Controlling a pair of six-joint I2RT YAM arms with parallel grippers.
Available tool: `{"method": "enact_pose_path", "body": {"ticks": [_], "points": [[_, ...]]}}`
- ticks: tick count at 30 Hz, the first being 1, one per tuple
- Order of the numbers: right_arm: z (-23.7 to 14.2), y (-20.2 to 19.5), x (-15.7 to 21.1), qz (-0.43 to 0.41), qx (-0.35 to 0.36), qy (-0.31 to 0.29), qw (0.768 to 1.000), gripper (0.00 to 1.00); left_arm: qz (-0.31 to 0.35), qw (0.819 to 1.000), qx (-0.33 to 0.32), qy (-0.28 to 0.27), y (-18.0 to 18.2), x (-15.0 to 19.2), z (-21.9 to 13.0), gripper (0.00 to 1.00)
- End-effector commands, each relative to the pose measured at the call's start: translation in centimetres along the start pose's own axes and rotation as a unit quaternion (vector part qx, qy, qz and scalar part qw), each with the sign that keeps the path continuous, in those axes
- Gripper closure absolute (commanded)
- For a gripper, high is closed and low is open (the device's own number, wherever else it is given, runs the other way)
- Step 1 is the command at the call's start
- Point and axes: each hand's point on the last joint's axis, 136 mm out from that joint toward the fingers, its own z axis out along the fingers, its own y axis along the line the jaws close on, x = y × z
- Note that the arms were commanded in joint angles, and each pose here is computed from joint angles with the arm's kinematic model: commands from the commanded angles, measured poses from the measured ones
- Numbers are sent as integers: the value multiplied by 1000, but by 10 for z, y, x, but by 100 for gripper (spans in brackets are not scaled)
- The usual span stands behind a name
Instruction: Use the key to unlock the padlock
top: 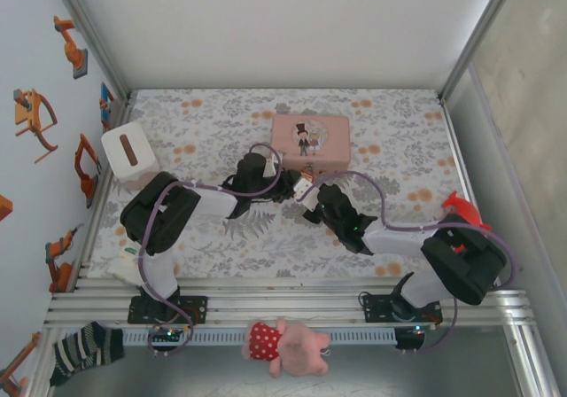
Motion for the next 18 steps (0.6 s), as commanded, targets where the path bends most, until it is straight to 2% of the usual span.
{"method": "enact_pose_path", "body": {"ticks": [1, 18], "points": [[-1, -18, 3, 62, 45, 4, 997, 100, 82, 990, 113, 31, -85, 17, -10, 100], [-4, -30, 9, 211, 37, -3, 977, 100, 82, 989, 118, 30, -86, 17, -10, 100]]}}
